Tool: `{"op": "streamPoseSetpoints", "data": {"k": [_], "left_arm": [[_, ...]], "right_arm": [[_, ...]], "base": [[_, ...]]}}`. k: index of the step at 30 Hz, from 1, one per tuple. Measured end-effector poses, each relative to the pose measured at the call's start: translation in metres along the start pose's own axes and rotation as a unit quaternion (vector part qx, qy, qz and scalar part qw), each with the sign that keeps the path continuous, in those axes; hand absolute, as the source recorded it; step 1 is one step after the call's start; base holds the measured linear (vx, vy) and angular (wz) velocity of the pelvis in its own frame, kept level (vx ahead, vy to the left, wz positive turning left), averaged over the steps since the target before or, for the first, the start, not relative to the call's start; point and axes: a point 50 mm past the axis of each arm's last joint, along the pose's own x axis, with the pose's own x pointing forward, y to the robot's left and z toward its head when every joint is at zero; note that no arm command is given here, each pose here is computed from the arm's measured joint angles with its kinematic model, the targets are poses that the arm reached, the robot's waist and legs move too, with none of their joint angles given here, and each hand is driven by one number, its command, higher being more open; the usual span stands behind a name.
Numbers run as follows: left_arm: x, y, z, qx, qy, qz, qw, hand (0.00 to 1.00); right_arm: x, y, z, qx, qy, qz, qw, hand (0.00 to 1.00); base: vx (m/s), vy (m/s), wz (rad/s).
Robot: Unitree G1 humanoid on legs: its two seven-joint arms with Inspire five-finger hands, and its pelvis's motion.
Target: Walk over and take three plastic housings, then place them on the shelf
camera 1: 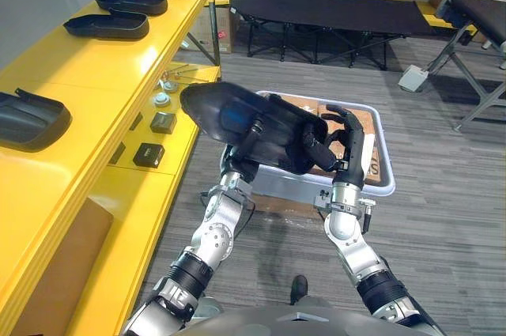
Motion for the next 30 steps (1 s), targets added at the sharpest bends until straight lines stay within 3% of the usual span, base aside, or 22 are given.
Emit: {"op": "streamPoseSetpoints", "data": {"k": [9,12,16,19,25,30], "left_arm": [[-0.002,-0.015,0.035,0.195,-0.136,0.039,0.971,0.00],[-0.006,-0.006,0.046,0.264,-0.181,0.097,0.942,0.00],[-0.019,0.009,0.070,0.388,-0.261,0.175,0.867,0.00],[-0.027,0.015,0.084,0.409,-0.284,0.197,0.845,0.00],[-0.039,0.018,0.089,0.445,-0.277,0.173,0.834,0.00],[-0.044,0.015,0.089,0.477,-0.245,0.095,0.839,0.00]], "right_arm": [[-0.016,0.015,0.005,0.029,0.010,0.036,0.999,1.00],[-0.020,0.014,0.005,0.052,0.019,0.031,0.998,1.00],[-0.031,-0.004,-0.012,0.074,0.079,0.001,0.994,1.00],[-0.038,-0.021,-0.023,0.079,0.113,-0.024,0.990,1.00],[-0.041,-0.030,-0.018,0.117,0.115,-0.009,0.987,1.00],[-0.043,-0.029,-0.018,0.120,0.107,0.061,0.985,1.00]], "base": [[0.00,0.000,-0.01],[0.00,0.005,-0.10],[0.00,0.007,-0.05],[0.03,0.013,-0.04],[0.03,0.017,-0.03],[0.00,0.005,-0.02]]}}
